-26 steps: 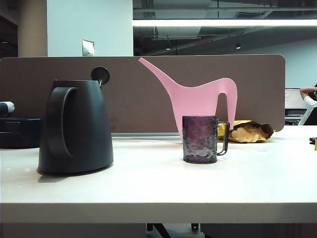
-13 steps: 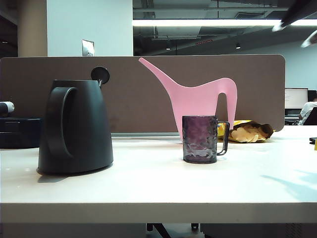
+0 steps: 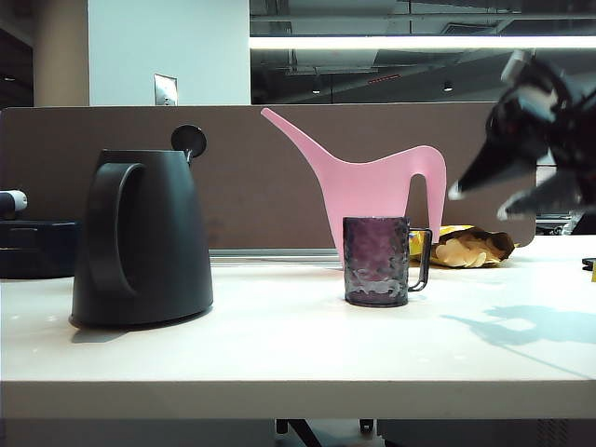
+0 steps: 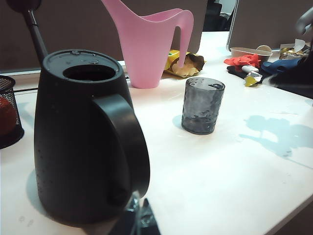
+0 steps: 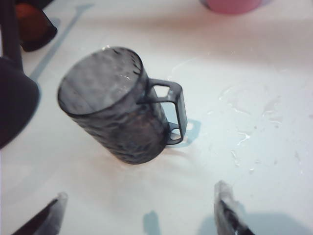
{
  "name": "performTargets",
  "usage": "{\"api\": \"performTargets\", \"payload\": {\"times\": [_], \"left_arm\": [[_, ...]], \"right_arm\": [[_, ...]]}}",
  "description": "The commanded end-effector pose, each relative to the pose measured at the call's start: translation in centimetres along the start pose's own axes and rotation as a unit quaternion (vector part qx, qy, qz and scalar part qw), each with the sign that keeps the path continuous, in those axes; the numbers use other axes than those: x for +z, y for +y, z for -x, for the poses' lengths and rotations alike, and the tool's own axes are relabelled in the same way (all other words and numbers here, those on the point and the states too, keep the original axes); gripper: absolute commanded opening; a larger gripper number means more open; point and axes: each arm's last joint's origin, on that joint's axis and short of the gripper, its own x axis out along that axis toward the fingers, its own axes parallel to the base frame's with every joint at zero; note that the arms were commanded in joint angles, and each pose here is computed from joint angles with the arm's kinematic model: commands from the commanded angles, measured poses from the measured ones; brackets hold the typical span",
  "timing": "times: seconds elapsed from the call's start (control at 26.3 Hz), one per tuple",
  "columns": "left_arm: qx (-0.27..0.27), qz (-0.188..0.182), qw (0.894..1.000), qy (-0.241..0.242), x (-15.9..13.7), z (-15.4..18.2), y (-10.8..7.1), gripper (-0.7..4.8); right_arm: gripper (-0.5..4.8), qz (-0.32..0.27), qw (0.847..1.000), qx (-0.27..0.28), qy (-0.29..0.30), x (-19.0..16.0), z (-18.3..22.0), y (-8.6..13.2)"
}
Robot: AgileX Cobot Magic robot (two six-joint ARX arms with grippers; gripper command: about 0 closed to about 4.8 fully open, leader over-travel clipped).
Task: Pour the water from the cup into the kettle.
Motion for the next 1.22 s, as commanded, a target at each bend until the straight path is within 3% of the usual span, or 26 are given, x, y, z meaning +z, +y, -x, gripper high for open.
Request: {"api": "performTargets", "payload": {"times": [0.04, 0.46, 0.61, 0.76, 1.22], "left_arm": [[-0.004, -0.003, 1.000, -0.005, 0.2, 0.0, 0.0, -0.05], [-0.004, -0.003, 1.000, -0.005, 0.2, 0.0, 0.0, -0.05], [-0.004, -0.003, 1.000, -0.005, 0.2, 0.0, 0.0, -0.05], [-0.004, -0.002, 1.000, -0.005, 0.2, 0.0, 0.0, -0.05], [-0.004, -0.002, 1.000, -0.005, 0.2, 0.0, 0.0, -0.05]], "right_arm": [[3.98, 0.015, 1.000, 0.006, -0.023, -0.3, -1.8, -1.0], [3.95, 0.022, 0.999, 0.013, -0.025, -2.6, -5.4, -2.3], [3.71, 0.012, 0.999, 0.012, -0.033, -3.0, -6.0, -2.6], [3.66, 0.020, 0.999, 0.003, -0.050, -2.6, -6.2, -2.7], [3.64, 0.011, 1.000, 0.014, -0.021, -0.2, -9.7, -3.3]]}}
